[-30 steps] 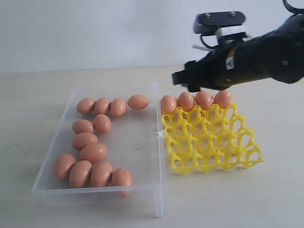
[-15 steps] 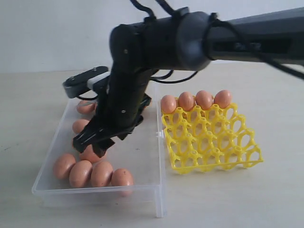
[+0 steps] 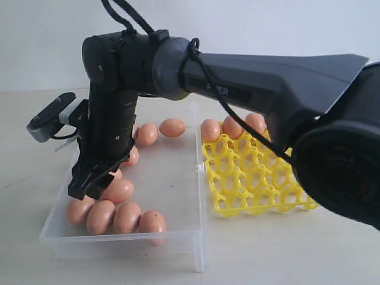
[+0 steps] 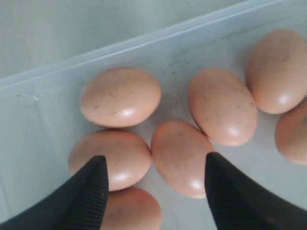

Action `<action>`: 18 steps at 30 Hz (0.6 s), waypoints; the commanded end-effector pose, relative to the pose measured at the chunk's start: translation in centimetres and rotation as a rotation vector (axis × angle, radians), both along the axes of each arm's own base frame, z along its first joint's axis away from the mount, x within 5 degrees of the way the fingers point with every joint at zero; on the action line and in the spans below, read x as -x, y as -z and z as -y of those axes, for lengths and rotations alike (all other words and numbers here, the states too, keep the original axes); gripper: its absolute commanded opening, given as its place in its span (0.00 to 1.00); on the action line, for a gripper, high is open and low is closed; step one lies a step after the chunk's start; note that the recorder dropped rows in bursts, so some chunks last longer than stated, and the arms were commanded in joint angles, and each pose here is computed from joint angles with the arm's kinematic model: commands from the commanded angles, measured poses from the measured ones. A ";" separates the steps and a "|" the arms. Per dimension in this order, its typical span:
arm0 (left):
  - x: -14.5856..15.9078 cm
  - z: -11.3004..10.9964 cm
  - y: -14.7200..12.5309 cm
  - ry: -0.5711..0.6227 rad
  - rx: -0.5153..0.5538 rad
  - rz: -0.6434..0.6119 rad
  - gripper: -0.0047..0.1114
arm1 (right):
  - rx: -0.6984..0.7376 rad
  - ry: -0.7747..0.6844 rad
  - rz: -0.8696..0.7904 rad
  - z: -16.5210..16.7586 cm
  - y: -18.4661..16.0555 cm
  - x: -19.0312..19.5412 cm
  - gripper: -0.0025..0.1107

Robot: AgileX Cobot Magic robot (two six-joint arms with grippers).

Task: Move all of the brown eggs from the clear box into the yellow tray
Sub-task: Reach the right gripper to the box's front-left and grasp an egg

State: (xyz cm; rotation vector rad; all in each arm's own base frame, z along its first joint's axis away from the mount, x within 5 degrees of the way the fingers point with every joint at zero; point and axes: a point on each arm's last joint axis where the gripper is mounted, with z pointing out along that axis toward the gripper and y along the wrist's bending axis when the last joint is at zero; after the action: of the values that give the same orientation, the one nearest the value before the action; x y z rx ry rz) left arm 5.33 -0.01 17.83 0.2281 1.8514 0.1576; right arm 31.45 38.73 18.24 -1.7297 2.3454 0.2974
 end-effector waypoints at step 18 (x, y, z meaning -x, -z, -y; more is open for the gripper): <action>0.0 0.0 -0.2 0.001 0.006 0.018 0.04 | 0.057 -0.011 0.092 -0.5 4.3 -1.8 0.51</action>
State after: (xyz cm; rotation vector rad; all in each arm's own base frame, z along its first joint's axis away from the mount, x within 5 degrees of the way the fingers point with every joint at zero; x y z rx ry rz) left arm 5.33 -0.01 17.83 0.2281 1.8514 0.1576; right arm 32.91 39.18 14.13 -1.7577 2.3172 0.1598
